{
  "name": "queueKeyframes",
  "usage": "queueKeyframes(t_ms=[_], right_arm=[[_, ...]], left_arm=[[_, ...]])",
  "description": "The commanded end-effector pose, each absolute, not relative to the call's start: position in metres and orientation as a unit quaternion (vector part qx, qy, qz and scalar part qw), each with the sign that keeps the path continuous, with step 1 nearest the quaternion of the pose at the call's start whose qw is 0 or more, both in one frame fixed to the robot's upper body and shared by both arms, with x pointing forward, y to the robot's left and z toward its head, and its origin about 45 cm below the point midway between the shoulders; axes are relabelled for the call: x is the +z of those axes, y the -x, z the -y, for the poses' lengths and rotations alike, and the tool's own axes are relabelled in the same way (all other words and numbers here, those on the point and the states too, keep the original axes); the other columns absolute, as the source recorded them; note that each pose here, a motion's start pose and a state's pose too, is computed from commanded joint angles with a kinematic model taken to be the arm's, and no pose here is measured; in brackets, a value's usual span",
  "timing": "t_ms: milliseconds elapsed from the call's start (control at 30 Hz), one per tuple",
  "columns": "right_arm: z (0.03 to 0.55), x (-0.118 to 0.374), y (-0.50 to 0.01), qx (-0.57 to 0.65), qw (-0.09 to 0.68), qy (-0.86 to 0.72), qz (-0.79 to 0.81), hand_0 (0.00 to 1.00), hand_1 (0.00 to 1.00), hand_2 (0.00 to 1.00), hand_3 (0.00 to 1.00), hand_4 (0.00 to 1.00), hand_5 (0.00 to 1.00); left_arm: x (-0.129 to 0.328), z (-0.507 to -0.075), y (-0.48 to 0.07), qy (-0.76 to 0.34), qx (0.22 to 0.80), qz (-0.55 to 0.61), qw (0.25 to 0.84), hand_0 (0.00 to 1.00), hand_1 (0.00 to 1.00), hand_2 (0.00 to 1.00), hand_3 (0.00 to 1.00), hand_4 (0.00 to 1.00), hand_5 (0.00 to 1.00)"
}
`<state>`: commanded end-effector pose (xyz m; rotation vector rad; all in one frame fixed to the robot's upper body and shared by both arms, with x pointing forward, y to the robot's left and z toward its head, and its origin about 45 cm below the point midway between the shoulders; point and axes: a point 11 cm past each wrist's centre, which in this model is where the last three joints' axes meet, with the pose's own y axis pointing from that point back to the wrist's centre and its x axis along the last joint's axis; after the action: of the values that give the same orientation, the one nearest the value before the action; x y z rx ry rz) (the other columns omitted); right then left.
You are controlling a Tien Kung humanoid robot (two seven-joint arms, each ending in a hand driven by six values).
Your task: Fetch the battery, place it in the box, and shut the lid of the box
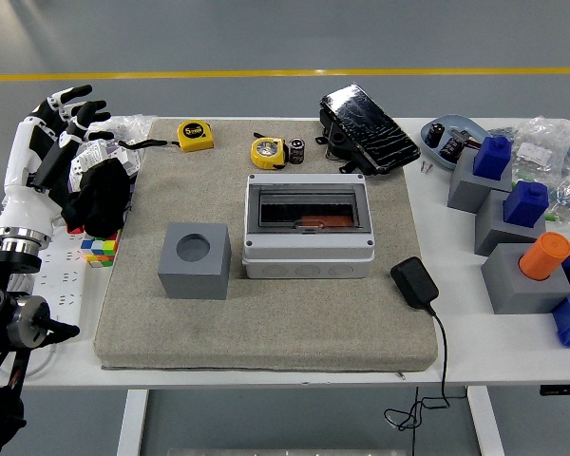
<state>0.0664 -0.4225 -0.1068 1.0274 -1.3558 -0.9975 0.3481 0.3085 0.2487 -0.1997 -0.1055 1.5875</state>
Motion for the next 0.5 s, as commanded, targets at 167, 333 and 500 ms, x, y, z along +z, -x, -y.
queueKeyframes(t_ms=[167,333,500], right_arm=[[0.4231,-0.1067,-0.0658,-0.421,0.553,-0.434,0.573,0.639,0.646,0.657,0.574,0.972,0.580],[0.4236,-0.1064,-0.0668,-0.421,0.552,-0.434,0.574,0.641,0.647,0.657,0.574,0.972,0.580],[0.4237,-0.1064,-0.0666,-0.421,0.553,-0.434,0.573,0.641,0.647,0.657,0.574,0.972,0.580]], left_arm=[[0.2490,-0.3085,-0.3477,0.090,0.712,0.047,0.695,0.443,0.612,0.612,0.682,0.998,0.514],[0.2506,-0.3072,-0.3483,0.091,0.710,0.049,0.696,0.442,0.612,0.612,0.682,0.998,0.515],[0.2511,-0.3072,-0.3487,0.091,0.710,0.049,0.697,0.442,0.612,0.612,0.682,0.998,0.515]])
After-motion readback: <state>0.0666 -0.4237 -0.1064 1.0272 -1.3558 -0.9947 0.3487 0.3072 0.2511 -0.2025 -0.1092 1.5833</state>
